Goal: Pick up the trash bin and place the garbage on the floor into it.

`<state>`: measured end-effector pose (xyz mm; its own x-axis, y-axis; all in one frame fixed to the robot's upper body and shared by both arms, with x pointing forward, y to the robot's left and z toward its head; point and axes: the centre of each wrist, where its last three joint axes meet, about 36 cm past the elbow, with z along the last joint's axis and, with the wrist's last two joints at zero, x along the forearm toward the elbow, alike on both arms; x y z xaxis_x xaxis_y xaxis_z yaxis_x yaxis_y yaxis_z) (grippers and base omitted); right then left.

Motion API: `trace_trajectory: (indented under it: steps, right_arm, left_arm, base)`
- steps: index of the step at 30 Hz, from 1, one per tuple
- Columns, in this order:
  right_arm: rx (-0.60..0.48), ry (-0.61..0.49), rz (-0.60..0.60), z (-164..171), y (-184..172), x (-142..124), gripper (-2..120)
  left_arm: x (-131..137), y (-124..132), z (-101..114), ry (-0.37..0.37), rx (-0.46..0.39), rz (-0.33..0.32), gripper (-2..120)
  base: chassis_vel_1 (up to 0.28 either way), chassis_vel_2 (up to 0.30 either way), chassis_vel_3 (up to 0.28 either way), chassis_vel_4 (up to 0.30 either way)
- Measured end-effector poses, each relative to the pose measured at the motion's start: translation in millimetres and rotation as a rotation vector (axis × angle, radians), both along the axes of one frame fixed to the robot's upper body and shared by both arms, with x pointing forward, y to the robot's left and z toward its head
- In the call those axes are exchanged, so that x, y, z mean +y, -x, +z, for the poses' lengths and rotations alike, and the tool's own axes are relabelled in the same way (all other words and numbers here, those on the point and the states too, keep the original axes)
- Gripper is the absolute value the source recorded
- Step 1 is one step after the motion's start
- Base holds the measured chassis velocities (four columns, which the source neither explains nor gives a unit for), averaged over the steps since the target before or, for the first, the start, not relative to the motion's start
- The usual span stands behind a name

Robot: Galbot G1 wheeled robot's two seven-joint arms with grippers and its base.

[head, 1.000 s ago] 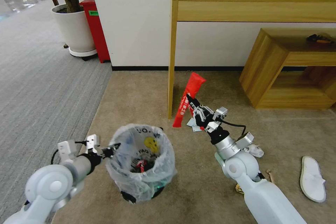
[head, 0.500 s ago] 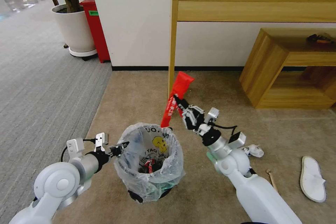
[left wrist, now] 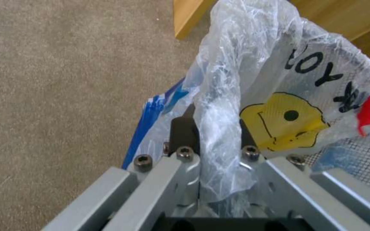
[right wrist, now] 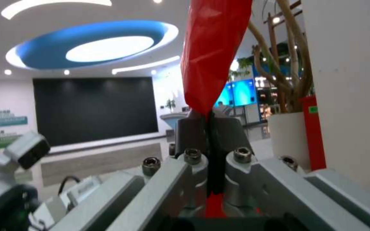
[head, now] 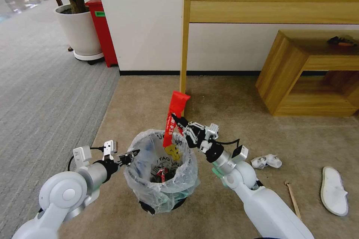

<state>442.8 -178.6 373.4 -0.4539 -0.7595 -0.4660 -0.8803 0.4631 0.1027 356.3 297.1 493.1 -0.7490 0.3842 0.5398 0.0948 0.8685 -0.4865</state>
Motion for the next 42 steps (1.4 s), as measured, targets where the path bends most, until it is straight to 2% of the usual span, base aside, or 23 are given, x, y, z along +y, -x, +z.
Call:
trace_trajectory:
  steps: [10,13,15,16,20,21,24,25,28,29,32,33,36,42]
  right_arm:
    - [0.010,0.022,0.014,-4.0,5.8,-1.9,1]
    - [0.013,0.024,0.018,-3.6,6.9,-2.2,10]
    - [0.016,0.024,0.020,-3.8,7.8,-2.2,21]
    - [0.016,0.024,0.020,-3.8,7.8,-2.2,21]
    - [0.020,0.022,0.022,-4.2,8.6,-2.1,39]
    - [0.020,0.022,0.022,-4.2,8.6,-2.1,39]
    - [0.022,0.020,0.023,-3.8,8.9,-1.8,52]
    - [0.022,0.020,0.023,-3.8,8.9,-1.8,52]
    - [0.023,0.018,0.023,-3.8,9.5,-2.3,67]
    - [0.023,0.018,0.023,-3.8,9.5,-2.3,67]
    - [0.024,0.018,0.021,-4.4,10.0,-3.7,82]
    - [0.024,0.018,0.021,-4.4,10.0,-3.7,82]
    - [0.025,0.018,0.019,-4.4,10.1,-5.2,96]
    - [0.024,0.016,0.009,-1.9,9.8,-6.9,100]
  left_arm:
    - [2.7,1.5,2.4,-0.004,-0.006,0.002,3]
    - [2.8,2.4,3.1,-0.005,-0.007,0.001,3]
    - [2.9,3.4,3.7,-0.006,-0.007,0.000,3]
    - [2.9,3.4,3.7,-0.006,-0.007,0.000,3]
    - [3.1,4.4,5.4,-0.005,-0.011,-0.002,3]
    - [3.1,4.4,5.4,-0.005,-0.011,-0.002,3]
    - [3.4,4.8,6.0,-0.005,-0.013,-0.002,3]
    - [3.4,4.8,6.0,-0.005,-0.013,-0.002,3]
    - [2.8,5.3,6.2,-0.002,-0.014,-0.003,3]
    - [2.8,5.3,6.2,-0.002,-0.014,-0.003,3]
    - [1.9,5.5,5.8,0.001,-0.013,-0.005,3]
    - [1.9,5.5,5.8,0.001,-0.013,-0.005,3]
    - [1.4,5.5,5.6,0.002,-0.013,-0.006,3]
    - [1.8,5.2,5.3,0.001,-0.013,-0.004,3]
  base:
    - [0.000,0.000,0.000,0.000]
    - [0.000,0.000,0.000,0.000]
    - [0.000,0.000,0.000,0.000]
    - [0.000,0.000,0.000,0.000]
    - [0.000,0.000,0.000,0.000]
    - [0.000,0.000,0.000,0.000]
    - [0.000,0.000,0.000,0.000]
    - [0.000,0.000,0.000,0.000]
    - [0.000,0.000,0.000,0.000]
    - [0.000,0.000,0.000,0.000]
    - [0.000,0.000,0.000,0.000]
    - [0.000,0.000,0.000,0.000]
    - [0.000,0.000,0.000,0.000]
    - [0.000,0.000,0.000,0.000]
